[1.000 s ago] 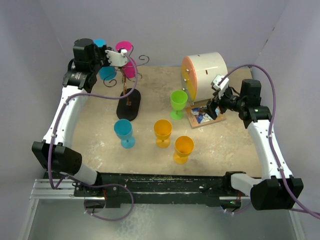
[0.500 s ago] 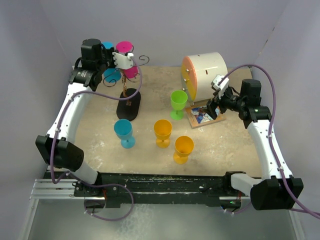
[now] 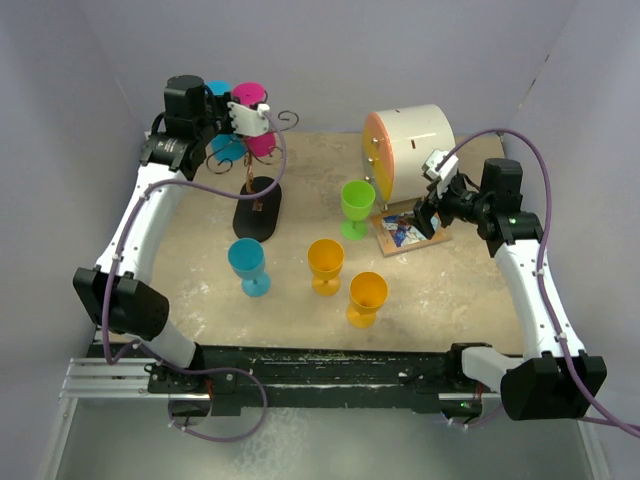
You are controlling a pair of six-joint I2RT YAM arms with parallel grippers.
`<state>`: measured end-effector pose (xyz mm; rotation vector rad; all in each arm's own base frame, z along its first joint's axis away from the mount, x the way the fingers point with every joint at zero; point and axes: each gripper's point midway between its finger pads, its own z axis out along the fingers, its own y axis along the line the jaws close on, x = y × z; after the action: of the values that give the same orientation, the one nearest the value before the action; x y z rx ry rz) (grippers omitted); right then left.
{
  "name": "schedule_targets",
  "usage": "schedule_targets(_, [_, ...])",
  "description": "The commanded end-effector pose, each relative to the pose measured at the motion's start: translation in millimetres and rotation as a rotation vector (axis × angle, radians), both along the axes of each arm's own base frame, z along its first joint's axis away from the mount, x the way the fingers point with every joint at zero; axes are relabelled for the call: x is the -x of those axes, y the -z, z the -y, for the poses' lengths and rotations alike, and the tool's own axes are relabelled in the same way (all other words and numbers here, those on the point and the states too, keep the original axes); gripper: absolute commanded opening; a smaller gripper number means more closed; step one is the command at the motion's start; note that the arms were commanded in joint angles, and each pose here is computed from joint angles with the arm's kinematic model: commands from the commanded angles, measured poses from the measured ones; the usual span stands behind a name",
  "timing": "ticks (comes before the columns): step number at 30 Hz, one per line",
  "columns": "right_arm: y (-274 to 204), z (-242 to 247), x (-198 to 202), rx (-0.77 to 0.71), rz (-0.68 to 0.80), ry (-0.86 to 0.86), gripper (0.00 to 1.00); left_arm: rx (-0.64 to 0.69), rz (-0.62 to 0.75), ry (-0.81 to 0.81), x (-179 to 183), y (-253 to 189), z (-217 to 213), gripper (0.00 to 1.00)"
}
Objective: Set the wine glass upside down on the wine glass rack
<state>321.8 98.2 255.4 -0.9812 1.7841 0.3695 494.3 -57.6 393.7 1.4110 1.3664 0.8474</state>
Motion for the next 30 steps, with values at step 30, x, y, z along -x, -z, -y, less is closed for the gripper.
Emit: schedule_targets(30, [-4, 6, -8, 0.015, 0.042, 0.015, 0.95, -0.062, 0.116, -0.022, -23, -35, -2, 0.0])
